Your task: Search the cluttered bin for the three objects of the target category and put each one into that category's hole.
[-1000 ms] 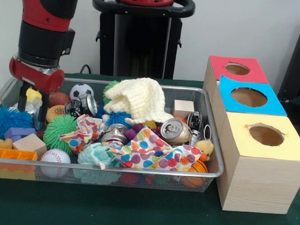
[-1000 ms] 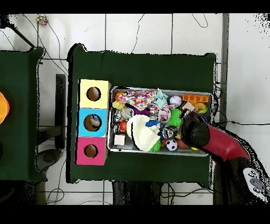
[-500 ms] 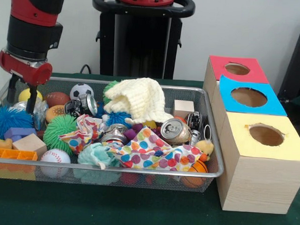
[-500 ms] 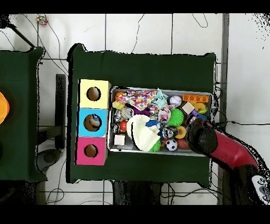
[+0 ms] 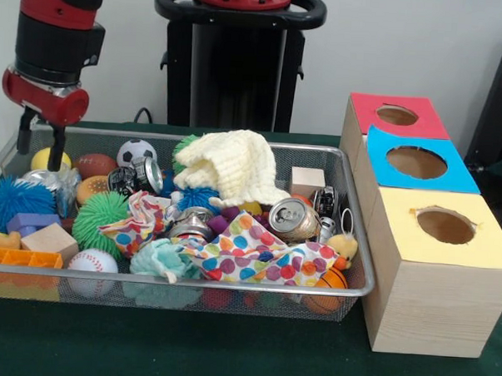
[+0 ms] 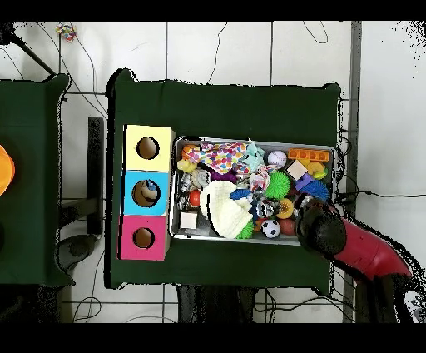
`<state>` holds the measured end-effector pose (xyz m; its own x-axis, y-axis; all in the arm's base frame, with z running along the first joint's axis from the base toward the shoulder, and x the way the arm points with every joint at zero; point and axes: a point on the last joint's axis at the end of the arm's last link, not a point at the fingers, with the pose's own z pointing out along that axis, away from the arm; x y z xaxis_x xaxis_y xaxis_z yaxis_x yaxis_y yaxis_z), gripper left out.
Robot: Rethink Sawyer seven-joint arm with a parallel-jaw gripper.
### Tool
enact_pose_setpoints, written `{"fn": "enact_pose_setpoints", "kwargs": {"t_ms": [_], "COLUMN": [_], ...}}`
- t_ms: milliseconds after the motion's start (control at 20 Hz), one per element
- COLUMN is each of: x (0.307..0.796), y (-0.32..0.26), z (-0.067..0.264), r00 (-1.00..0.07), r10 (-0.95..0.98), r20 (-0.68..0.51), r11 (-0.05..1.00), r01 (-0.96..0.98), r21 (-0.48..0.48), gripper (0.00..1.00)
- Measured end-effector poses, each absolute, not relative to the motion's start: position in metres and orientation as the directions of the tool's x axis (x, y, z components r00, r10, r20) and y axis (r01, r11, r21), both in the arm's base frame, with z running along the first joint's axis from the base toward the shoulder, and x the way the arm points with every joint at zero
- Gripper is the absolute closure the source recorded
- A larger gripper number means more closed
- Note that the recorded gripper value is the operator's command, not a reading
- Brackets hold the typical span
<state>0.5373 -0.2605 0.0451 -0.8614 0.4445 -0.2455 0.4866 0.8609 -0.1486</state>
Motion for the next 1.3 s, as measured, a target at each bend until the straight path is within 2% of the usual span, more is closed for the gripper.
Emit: {"fn": "enact_pose_setpoints", "kwargs": {"t_ms": [600, 1300], "x": [0.530, 0.532], "y": [-0.238, -0.218], "z": [0.041, 0.017], "r00": [-0.871, -0.885], "r10": [0.442, 0.426], "r20": [-0.215, -0.188], "r11": [0.873, 0.891], "r01": [0.473, 0.446], "r21": [-0.122, -0.082], "gripper": [0.00, 0.00]}}
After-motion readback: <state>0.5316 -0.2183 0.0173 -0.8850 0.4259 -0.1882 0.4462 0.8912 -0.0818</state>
